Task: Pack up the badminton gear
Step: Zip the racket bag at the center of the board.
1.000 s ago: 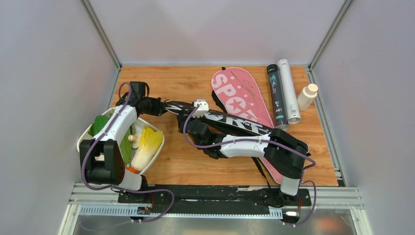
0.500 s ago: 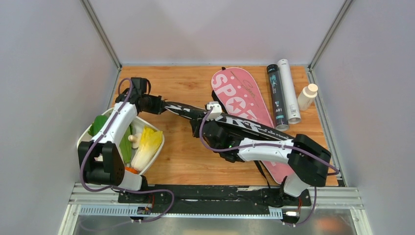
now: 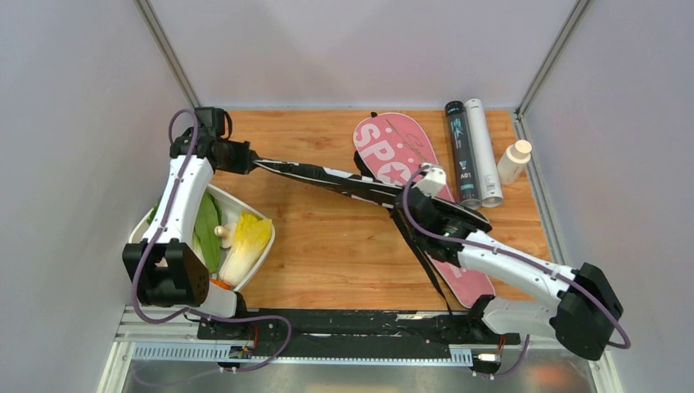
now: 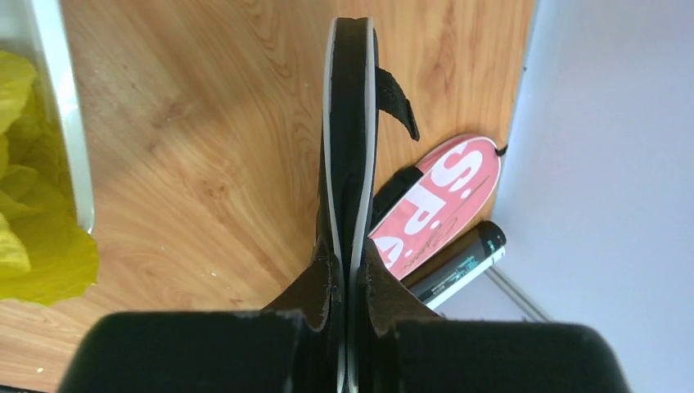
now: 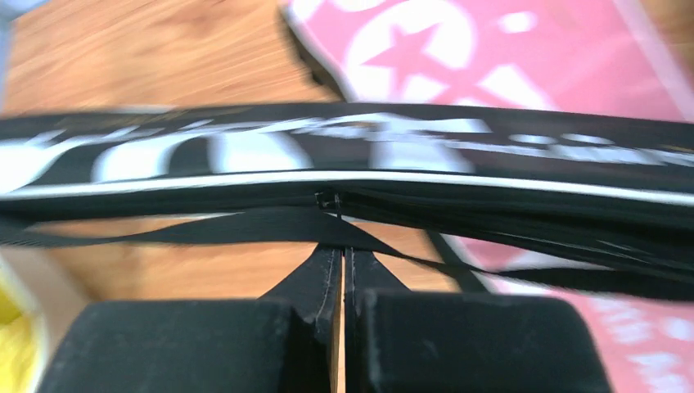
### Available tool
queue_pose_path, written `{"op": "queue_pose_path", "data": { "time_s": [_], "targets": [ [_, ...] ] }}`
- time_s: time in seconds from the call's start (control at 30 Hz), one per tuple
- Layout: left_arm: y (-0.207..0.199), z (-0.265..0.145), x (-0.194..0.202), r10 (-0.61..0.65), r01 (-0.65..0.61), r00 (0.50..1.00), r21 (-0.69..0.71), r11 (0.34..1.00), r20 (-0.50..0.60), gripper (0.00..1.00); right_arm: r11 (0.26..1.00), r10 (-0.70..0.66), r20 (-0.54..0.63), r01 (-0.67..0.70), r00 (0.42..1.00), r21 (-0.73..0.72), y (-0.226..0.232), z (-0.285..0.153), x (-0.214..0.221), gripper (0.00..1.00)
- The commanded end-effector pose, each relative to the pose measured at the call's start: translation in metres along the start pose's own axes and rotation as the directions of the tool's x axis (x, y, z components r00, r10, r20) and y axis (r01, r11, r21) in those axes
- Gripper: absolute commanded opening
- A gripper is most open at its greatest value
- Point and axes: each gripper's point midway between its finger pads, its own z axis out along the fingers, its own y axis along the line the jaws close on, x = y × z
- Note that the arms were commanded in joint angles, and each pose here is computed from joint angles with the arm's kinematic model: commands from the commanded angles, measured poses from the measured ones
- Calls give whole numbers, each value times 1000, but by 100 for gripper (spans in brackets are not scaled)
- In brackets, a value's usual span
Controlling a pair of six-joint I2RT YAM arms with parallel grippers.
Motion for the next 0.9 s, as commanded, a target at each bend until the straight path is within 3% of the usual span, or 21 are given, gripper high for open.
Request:
{"op": "queue_pose_path", "data": {
  "time_s": [0.0, 0.23, 0.4, 0.67, 0.77, 0.87],
  "targets": [
    [-14, -5, -34, -75, 73, 992, 23, 997, 101, 0, 951, -14, 20, 7, 1000, 308, -100, -6, -16, 0],
    [-16, -14, -66, -80, 80, 977, 6, 997, 200, 0, 882, 93, 124, -140, 988, 450, -168, -12, -64, 0],
    [8, -21, -102, -92, 122, 964, -106, 987, 250, 0, 815, 153, 223, -250, 963, 522, -208, -21, -93, 0],
    [7, -40, -143, -166, 183, 949, -40, 982, 267, 0, 727, 184, 342, -362, 921, 583, -262, -48, -127, 0],
    [-1, -46, -147, -151, 161, 953, -15, 987, 262, 0, 750, 182, 327, -346, 927, 564, -261, -43, -129, 0],
    [-8, -46, -140, -138, 138, 966, 16, 990, 218, 0, 837, 190, 275, -301, 943, 457, -239, -31, -128, 0]
  ]
}}
